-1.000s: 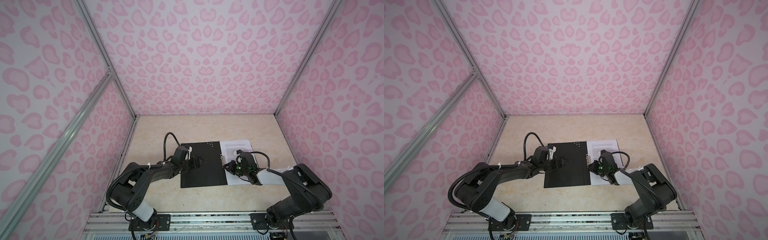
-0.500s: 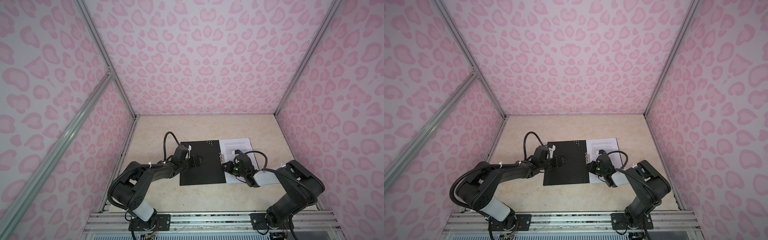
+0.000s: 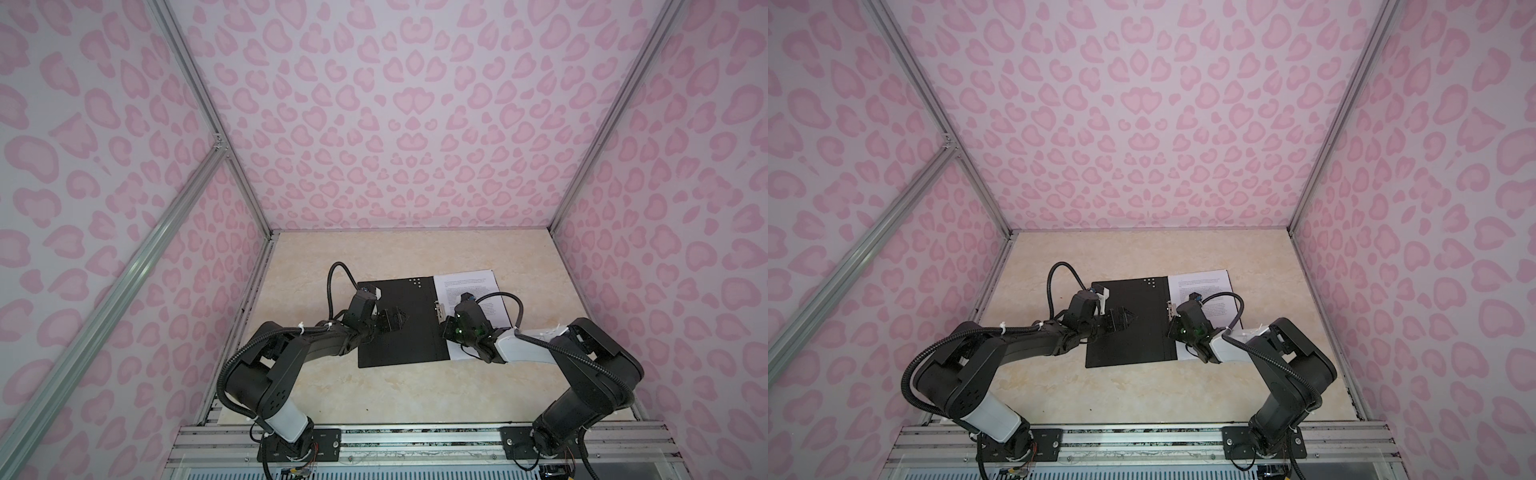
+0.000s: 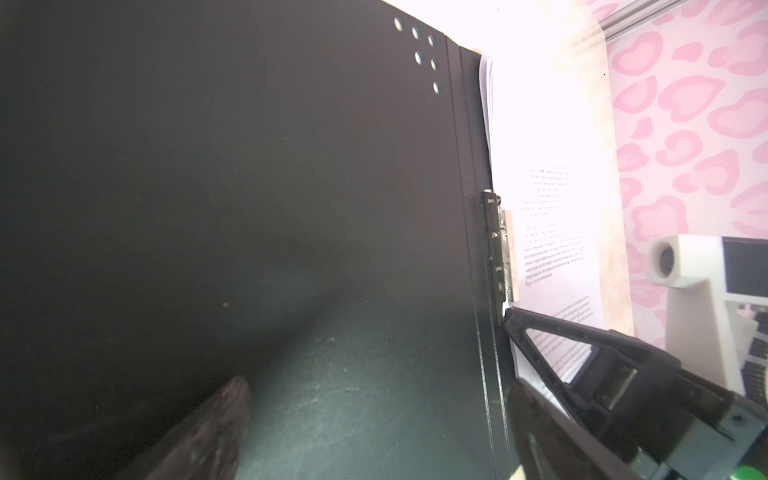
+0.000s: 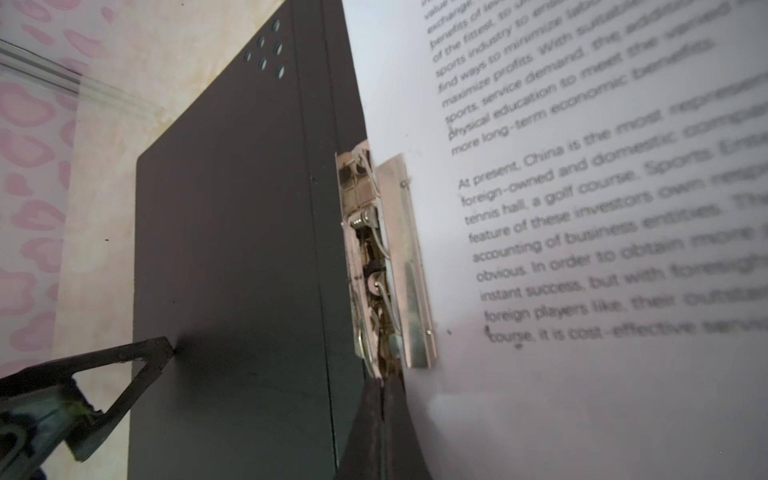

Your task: Put the files into the folder

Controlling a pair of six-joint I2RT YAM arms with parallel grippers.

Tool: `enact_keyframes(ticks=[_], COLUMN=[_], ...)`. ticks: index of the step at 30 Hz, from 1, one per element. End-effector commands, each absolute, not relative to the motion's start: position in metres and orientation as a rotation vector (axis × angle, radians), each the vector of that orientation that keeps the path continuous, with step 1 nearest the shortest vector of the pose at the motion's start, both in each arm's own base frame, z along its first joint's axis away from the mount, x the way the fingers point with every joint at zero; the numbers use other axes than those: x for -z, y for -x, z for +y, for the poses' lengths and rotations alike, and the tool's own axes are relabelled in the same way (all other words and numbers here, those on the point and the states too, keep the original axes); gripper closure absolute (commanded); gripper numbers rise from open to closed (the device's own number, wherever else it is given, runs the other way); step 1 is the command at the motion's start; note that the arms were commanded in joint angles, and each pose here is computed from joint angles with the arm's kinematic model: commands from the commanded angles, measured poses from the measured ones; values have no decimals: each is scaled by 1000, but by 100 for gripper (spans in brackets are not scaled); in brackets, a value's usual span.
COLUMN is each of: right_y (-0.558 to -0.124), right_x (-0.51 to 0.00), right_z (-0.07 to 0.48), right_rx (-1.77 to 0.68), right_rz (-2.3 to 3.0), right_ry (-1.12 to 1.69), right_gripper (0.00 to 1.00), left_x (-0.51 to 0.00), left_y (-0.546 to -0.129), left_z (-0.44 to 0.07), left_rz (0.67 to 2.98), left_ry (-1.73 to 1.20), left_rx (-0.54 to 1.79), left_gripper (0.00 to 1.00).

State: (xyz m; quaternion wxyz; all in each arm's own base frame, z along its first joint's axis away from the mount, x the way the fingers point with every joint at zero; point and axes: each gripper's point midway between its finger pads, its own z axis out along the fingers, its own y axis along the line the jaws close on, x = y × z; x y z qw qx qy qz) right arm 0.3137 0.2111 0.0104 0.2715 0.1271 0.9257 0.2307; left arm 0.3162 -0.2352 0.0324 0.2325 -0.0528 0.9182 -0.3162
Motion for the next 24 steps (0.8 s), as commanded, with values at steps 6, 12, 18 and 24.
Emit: enact_keyframes(ticks=[6,12,18,24], right_y=[-249,-247,-241,-254], right_x=[47,60,71,42], right_z=[134,139,143,189], right_rx=[-15,27,30,-176], right_rz=[2844,2875,2902,2863], right_ry=[-346,-311,-301,-203], right_gripper=[100,100,100,100], left_x=[36,36,37,37], left_y=[-256,-257,-257,-257], left_z=[-176,-176,-178,-179], left_rz=[2883,2880,2886,2885], left_ry=[318,315,315,312], left_rx=[469,463,474,487], left_gripper=[1,1,1,1])
